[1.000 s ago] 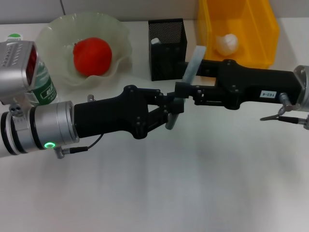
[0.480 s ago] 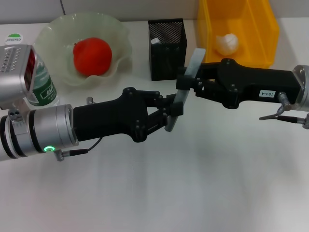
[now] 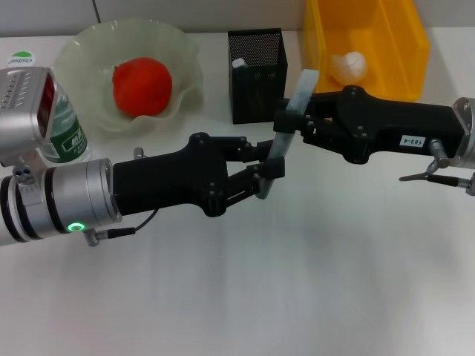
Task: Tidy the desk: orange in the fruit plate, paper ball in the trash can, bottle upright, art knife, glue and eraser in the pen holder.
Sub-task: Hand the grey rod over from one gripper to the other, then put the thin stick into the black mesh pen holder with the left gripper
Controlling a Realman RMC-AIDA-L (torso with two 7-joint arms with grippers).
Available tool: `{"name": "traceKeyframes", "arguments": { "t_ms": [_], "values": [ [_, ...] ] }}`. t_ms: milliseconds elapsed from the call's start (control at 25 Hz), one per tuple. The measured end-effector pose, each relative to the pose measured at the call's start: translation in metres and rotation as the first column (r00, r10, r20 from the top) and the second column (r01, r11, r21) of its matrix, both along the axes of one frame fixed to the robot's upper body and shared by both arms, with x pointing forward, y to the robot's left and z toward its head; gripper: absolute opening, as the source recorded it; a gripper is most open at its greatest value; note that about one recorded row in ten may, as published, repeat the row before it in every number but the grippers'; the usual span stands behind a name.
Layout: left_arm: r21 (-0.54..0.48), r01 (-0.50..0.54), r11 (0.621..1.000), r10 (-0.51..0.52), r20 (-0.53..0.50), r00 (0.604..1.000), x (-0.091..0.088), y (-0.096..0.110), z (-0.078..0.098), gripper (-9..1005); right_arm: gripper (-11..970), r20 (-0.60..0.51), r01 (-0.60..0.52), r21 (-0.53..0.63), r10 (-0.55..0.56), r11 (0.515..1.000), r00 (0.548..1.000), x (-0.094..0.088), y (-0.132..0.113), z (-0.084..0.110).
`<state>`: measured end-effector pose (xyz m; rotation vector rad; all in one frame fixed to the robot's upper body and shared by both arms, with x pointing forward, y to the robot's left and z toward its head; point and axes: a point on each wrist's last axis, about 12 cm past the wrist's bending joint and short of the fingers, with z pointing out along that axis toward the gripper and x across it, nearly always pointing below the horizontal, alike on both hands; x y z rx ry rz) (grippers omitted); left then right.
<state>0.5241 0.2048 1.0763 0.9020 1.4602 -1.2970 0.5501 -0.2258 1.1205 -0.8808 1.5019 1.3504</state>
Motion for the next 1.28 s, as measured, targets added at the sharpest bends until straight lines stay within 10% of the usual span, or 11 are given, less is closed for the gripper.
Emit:
{"name": "traceKeyframes", "arguments": {
  "t_ms": [200,840,1280],
  "values": [
    [0.004,-0.011,1.000,0.011,-0.003,1.000,0.001,0.000,-0.001,208,148,0.000,0.011,-0.005,-0.011,1.000,1.000,0.001,0.000,-0.001],
    [0.077,-0.112,0.991,0.110,0.020,0.994,-0.004,0.020,-0.016,805,144,0.095,0.157,-0.003,-0.156,0.988,0.983,0.029,-0.026,0.026],
    [0.121,-0.203,0.972,0.197,0.056,0.979,-0.015,0.033,-0.031,804,143,0.238,0.369,-0.165,-0.326,0.915,0.915,0.091,0.004,0.046]
  ]
}}
